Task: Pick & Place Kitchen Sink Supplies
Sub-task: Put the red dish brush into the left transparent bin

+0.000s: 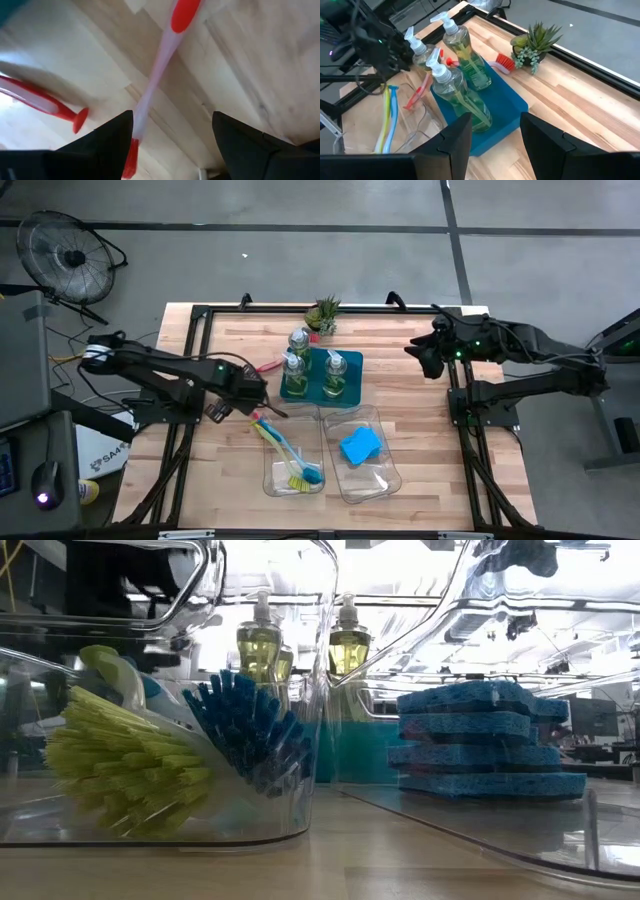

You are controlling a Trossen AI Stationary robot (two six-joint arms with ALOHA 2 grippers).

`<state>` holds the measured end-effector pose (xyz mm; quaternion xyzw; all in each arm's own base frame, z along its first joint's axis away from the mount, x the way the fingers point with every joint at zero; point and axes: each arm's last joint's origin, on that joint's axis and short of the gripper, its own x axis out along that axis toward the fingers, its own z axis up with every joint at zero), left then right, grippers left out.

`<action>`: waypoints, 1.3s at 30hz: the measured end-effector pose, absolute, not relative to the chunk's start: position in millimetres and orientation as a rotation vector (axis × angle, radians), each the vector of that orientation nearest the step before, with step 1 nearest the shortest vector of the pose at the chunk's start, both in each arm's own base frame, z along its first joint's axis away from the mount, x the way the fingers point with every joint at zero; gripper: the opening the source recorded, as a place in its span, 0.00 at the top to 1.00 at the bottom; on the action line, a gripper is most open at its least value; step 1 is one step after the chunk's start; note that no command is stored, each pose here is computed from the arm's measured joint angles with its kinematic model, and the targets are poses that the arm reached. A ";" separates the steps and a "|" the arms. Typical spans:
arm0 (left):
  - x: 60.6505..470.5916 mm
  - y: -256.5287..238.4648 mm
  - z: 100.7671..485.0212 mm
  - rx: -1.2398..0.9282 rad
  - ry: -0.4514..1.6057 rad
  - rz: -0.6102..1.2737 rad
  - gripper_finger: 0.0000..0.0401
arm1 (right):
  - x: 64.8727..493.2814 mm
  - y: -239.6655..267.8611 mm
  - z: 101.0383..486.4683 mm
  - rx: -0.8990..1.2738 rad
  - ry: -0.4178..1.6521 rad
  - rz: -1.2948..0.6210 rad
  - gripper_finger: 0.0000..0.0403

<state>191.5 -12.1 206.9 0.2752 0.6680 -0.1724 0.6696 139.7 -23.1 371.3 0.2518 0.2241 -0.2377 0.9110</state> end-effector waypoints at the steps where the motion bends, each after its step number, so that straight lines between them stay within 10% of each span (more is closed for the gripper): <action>1: 193.9 -12.3 202.8 0.619 1.529 -0.396 0.34 | 139.7 -23.1 371.3 0.519 0.462 -0.490 0.60; 39: 216.9 22.9 174.9 0.789 1.563 -0.573 0.34 | 139.6 -22.3 370.9 0.497 0.479 -0.458 0.60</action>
